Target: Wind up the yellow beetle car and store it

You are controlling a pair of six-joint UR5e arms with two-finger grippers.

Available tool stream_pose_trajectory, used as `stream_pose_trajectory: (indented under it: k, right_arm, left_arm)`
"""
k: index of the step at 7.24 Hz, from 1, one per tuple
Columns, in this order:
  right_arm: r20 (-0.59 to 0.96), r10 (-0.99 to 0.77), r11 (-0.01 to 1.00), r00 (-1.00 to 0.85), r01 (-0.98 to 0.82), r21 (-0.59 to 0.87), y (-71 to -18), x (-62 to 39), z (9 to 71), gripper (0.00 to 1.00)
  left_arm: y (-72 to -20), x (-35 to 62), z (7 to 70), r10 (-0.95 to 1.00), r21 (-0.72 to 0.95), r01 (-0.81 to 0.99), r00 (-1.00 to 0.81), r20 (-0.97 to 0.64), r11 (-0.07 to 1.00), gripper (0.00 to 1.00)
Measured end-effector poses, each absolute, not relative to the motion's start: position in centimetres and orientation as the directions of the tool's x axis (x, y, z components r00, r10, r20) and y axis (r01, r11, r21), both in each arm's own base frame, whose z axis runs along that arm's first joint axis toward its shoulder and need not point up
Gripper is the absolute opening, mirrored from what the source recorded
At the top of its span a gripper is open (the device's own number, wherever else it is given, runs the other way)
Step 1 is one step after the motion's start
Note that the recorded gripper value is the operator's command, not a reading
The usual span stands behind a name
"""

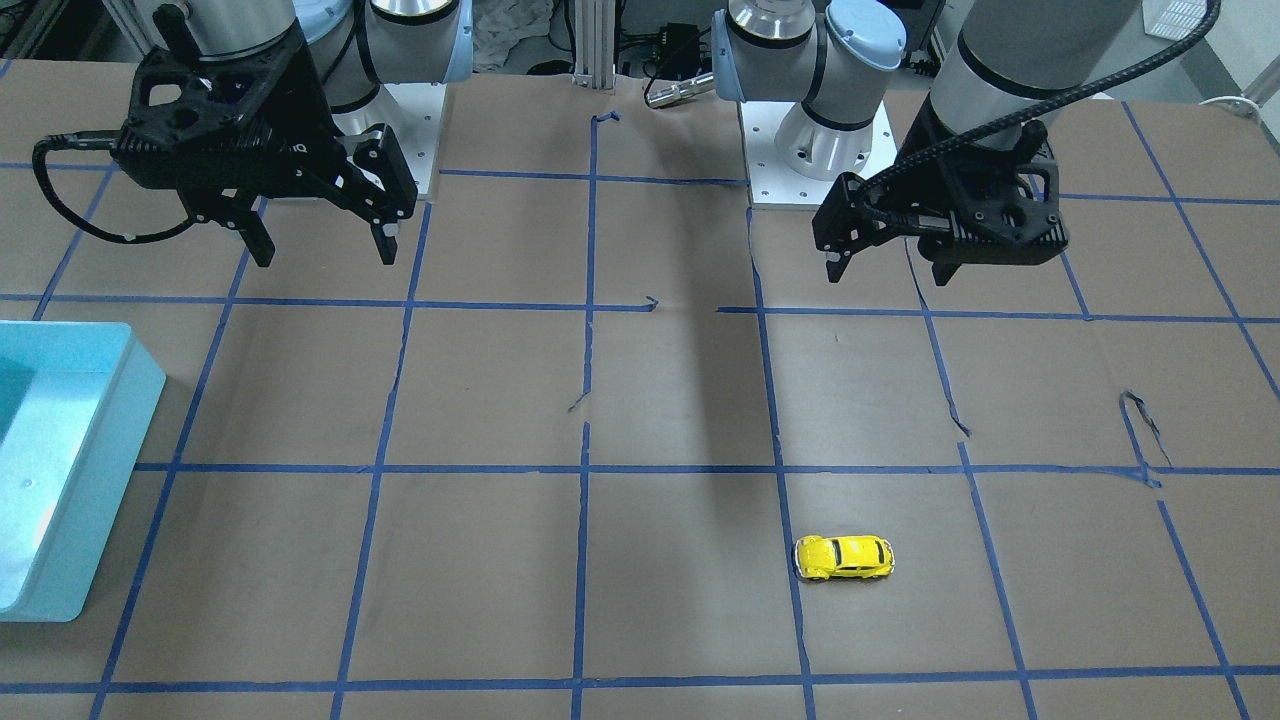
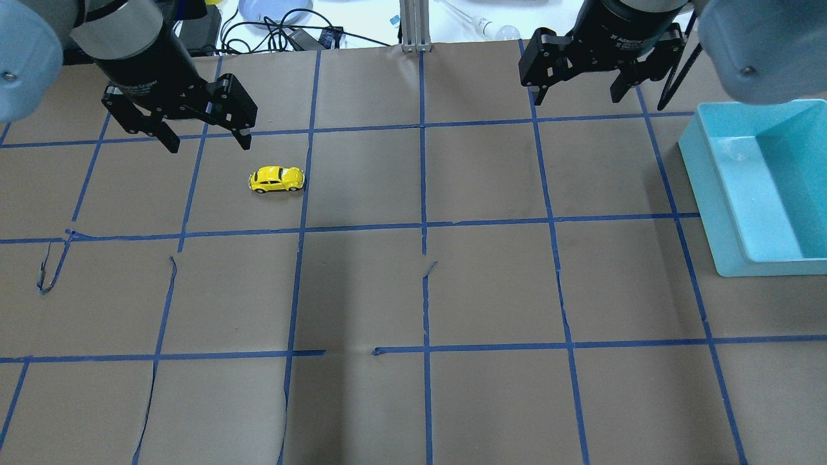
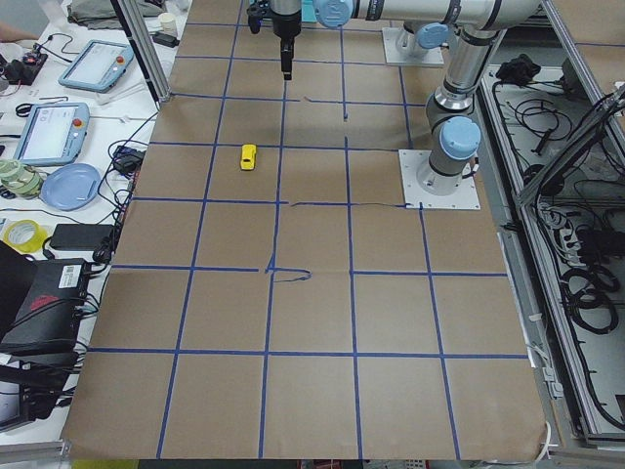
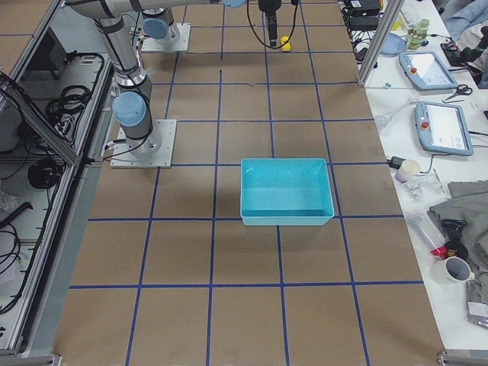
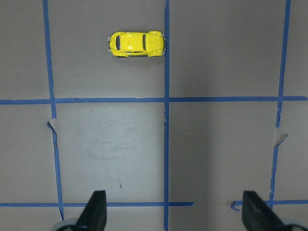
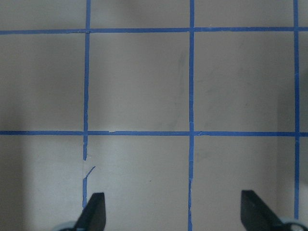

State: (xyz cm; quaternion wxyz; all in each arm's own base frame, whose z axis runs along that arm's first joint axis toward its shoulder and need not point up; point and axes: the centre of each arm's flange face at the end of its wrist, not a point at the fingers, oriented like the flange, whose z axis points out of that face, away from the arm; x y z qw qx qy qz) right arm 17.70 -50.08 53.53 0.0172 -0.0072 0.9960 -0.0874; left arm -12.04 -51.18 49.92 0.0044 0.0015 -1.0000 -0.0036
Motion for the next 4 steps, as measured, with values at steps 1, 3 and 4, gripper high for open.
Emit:
stream_pose_trajectory:
  k: [1,3,4]
  right_arm:
    - [-0.032,-0.019,0.984,-0.999,-0.013,-0.176,-50.13,17.69,53.49,1.0]
    - [-0.034,-0.02,0.98,-0.999,-0.013,-0.2,-50.54,17.68,53.52,1.0]
    - [-0.034,-0.02,0.978,-0.999,-0.012,-0.208,-50.57,17.7,53.66,1.0]
  left_arm:
    - [-51.04,-11.99,49.75,-0.004,0.011,-0.004,-1.0,0.008,1.0,1.0]
    - [-50.8,-11.8,49.32,-0.006,0.02,-0.006,-1.0,0.005,1.0,1.0]
    - [-50.83,-11.7,49.21,-0.008,0.022,-0.008,-1.0,0.005,1.0,1.0]
